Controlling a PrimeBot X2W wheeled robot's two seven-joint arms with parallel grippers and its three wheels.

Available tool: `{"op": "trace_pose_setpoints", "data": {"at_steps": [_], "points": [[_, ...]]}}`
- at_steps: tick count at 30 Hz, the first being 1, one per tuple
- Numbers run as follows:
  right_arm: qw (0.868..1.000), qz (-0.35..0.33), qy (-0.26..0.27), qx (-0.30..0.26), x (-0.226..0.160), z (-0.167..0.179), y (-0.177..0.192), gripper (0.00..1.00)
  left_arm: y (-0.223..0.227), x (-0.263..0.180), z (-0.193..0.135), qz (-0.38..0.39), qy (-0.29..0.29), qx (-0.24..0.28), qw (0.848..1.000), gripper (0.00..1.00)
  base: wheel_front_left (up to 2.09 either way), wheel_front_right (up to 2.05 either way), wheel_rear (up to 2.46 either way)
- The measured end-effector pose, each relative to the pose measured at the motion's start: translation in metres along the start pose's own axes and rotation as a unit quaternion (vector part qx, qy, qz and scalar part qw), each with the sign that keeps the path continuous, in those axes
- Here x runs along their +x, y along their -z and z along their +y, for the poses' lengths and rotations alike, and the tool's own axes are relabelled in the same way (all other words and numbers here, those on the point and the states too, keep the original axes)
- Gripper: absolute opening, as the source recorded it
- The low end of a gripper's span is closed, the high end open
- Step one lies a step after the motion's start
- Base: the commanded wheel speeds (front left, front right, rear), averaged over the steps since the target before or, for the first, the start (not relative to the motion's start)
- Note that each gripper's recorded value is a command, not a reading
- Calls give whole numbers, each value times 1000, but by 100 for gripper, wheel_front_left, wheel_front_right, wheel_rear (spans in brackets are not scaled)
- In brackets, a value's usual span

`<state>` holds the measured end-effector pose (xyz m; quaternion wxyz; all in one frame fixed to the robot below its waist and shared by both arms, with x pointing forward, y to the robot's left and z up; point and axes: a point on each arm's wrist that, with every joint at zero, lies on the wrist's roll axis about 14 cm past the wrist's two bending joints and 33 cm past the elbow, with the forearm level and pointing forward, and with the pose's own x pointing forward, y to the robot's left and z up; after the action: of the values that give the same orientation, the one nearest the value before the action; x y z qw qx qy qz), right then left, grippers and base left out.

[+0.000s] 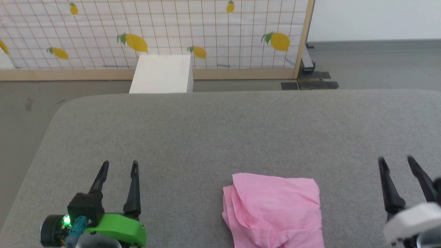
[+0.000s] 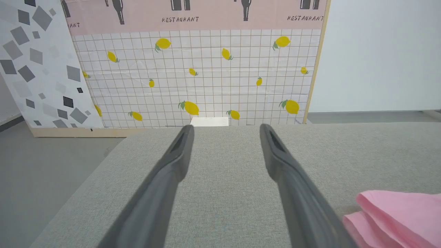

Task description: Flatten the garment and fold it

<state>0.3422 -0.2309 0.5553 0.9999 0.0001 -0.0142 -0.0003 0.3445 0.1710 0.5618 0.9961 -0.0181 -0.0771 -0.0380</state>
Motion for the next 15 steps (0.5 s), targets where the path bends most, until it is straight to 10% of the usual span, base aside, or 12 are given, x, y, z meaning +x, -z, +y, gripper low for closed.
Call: {"op": "trace_pose_setpoints", "data": {"at_steps": [15], "points": [[999,9,-22,28,-29,29,3,100,22,-9,-3,33,6,-4,999,100,0,0,0]]}}
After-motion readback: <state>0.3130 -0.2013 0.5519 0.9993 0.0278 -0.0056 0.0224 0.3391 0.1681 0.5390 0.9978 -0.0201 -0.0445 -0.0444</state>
